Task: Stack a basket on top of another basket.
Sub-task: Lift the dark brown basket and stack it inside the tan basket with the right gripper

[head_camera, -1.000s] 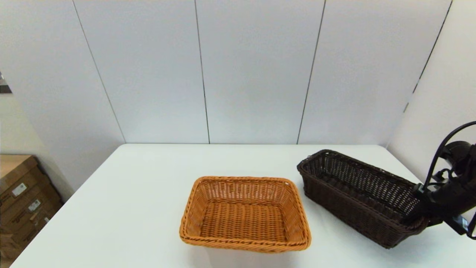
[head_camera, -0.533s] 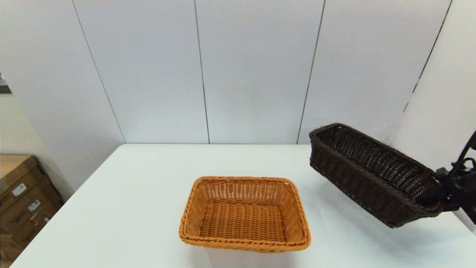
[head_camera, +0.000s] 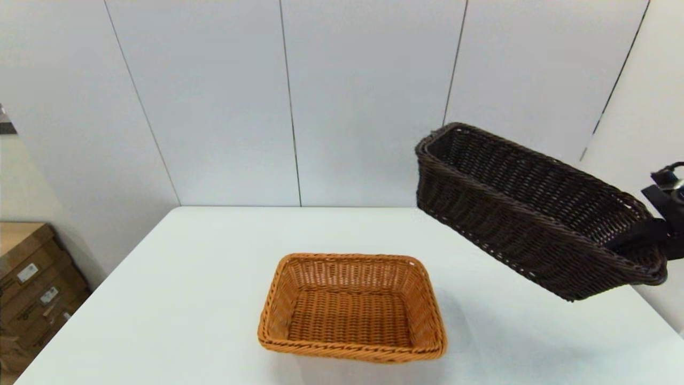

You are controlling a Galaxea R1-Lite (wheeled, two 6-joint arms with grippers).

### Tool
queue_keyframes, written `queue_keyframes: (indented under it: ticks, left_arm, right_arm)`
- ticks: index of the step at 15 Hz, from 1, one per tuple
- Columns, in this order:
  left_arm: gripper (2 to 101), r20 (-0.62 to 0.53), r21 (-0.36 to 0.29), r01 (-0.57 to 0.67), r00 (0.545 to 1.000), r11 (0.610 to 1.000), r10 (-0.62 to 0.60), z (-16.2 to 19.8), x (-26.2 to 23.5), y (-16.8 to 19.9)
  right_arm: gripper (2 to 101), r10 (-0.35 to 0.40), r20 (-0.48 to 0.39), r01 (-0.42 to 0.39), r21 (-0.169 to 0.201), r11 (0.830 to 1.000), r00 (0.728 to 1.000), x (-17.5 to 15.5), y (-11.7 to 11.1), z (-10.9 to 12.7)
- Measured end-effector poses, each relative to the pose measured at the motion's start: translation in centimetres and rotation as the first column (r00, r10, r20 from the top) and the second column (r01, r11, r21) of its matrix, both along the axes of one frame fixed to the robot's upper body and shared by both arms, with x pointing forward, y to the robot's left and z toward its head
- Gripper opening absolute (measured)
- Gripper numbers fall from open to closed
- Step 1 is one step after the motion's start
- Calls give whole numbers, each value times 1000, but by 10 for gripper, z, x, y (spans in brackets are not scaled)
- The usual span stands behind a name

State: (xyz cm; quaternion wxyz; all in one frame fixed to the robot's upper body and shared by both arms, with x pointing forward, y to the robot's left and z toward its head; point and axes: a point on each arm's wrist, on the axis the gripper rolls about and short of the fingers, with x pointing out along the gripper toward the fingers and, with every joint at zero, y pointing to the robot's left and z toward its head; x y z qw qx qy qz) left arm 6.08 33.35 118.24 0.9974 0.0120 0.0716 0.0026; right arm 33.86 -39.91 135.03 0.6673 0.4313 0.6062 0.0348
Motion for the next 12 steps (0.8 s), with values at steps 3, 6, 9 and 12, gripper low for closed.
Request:
queue_keyframes:
  ticks: [3,6,9,12]
  left_arm:
    - [978,0,0,0,1000,1000,0,0,0,0]
    - [978,0,0,0,1000,1000,0,0,0,0]
    - [978,0,0,0,1000,1000,0,0,0,0]
    - [978,0,0,0,1000,1000,0,0,0,0]
  right_arm:
    - [147,182,15,-180,-72,981,983,0,48,14]
    - [147,336,20,-331,-127,935,942,-3,90,20]
    - [147,388,62,-378,-125,917,920,8,124,21]
    - [147,450,77,-439,-126,890,890,22,154,16]
